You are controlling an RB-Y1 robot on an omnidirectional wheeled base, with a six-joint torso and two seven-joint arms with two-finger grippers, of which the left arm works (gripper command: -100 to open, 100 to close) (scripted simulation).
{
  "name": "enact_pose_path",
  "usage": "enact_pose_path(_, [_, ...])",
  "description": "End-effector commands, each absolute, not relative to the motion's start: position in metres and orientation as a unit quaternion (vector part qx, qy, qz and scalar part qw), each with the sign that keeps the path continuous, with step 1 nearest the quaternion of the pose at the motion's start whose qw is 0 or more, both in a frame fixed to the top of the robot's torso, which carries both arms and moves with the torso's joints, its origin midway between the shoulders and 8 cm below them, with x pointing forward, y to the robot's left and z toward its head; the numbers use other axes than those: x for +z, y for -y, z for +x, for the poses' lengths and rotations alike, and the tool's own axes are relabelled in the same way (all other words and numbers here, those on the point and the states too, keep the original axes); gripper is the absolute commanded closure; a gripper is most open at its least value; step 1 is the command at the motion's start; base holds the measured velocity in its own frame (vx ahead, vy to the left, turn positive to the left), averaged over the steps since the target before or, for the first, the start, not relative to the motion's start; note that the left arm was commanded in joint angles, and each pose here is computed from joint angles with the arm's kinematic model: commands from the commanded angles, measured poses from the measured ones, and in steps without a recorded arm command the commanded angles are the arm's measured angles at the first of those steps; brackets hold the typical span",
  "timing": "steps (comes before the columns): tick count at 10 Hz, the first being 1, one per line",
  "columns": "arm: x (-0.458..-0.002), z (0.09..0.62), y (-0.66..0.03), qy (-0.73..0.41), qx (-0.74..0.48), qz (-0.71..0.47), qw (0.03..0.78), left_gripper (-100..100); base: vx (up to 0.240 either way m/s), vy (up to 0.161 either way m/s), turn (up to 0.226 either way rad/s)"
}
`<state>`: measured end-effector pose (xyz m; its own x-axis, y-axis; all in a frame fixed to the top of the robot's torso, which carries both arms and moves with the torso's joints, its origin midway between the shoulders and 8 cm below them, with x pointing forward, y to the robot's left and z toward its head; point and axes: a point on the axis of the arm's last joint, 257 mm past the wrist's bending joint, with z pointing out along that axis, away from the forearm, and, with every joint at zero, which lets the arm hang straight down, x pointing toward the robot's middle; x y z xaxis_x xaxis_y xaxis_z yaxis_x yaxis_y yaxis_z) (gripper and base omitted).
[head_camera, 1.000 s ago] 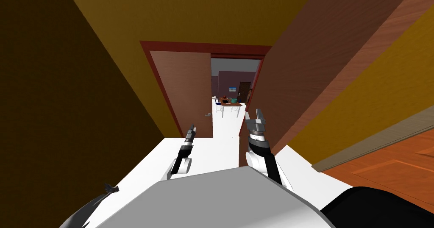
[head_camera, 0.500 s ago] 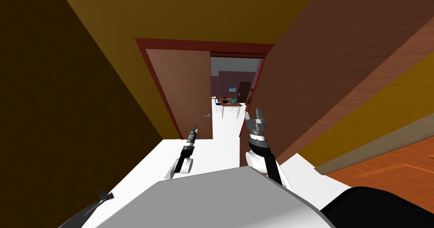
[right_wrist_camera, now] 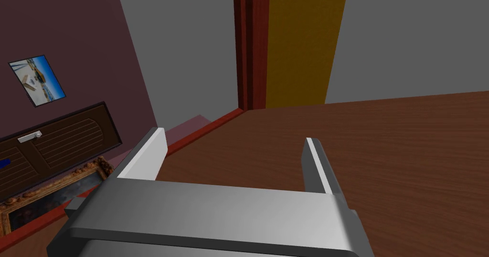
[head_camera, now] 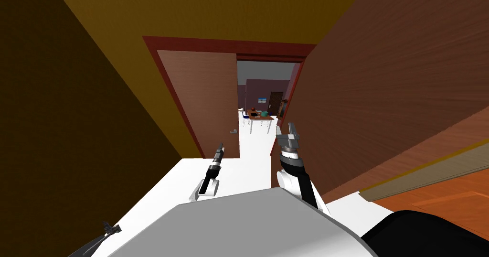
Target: Pull the door open
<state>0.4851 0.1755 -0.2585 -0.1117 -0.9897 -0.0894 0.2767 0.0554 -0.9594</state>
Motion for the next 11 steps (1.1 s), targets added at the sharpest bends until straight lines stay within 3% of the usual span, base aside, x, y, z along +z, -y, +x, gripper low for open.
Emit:
enact_pose_path(1, [-0.268,0.486,-0.173,-0.479,-0.574,-0.38,0.545,-100,0.06,-0.003,0.011])
enact_pose_path(11, [-0.327,0.487,-0.147,-0.515,-0.564,-0.406,0.501,-100,0.084,-0.001,0.023])
